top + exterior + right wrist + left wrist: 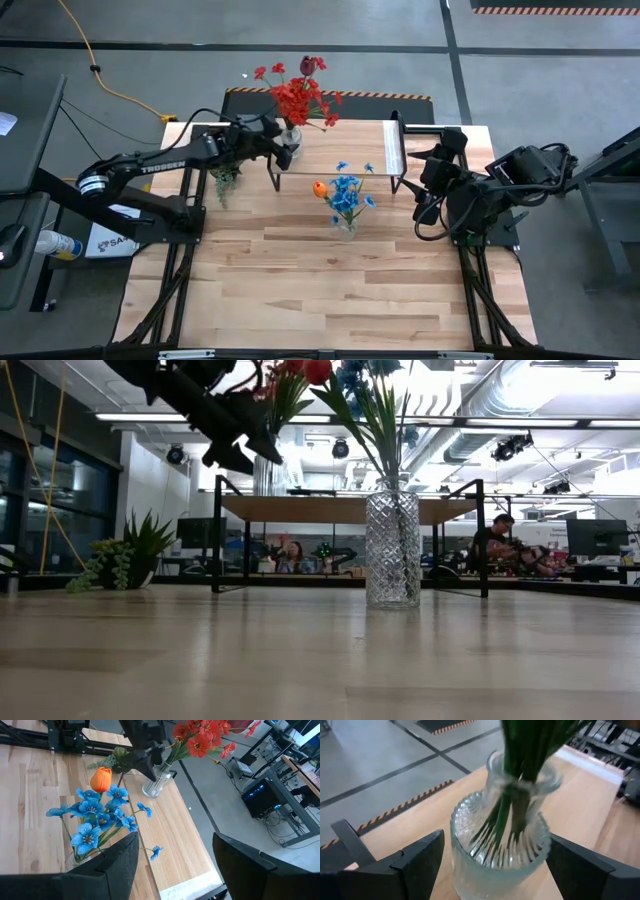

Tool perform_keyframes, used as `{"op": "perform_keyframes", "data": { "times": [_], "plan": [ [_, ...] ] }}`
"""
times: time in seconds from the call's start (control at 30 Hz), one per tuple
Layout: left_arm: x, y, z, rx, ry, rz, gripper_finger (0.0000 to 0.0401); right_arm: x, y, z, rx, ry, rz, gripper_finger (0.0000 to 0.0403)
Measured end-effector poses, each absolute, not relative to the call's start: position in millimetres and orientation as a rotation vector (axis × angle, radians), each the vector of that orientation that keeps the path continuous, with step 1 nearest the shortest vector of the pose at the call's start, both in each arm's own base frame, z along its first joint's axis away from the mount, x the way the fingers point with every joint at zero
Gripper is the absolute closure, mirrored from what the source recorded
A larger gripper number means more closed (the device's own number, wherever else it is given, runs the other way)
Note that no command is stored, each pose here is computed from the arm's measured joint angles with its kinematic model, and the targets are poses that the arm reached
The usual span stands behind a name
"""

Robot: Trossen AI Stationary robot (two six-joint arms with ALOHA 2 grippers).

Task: Pick and place flowers into a vace then onto a shelf
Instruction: Put the transparent vase on the shelf

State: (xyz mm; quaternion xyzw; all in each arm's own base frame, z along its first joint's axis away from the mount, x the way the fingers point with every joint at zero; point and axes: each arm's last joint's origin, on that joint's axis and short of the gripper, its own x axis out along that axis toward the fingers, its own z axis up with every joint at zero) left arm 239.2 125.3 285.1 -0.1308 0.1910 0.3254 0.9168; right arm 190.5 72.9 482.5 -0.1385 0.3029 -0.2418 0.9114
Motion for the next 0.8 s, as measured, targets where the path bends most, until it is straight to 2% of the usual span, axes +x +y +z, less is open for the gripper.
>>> {"op": "perform_keyframes", "data": {
  "times": [0.23, 0.47, 0.8],
  "plan": [
    [217.1, 113.2, 298.7, -0.276, 0.422, 0.639, 0.0036, 190.4, 72.9, 482.5, -0.29, 0.626, -0.497, 0.0158],
    [177.3, 93.0, 317.5, -0.282, 0.441, 0.633, 0.0036, 190.5, 73.0, 482.3, -0.29, 0.63, -0.49, 0.0158],
    [124.8, 60.4, 348.2, -0.375, 0.262, 0.441, 0.0036, 188.3, 76.2, 477.0, -0.185, 0.727, -0.349, 0.0158]
  ]
}}
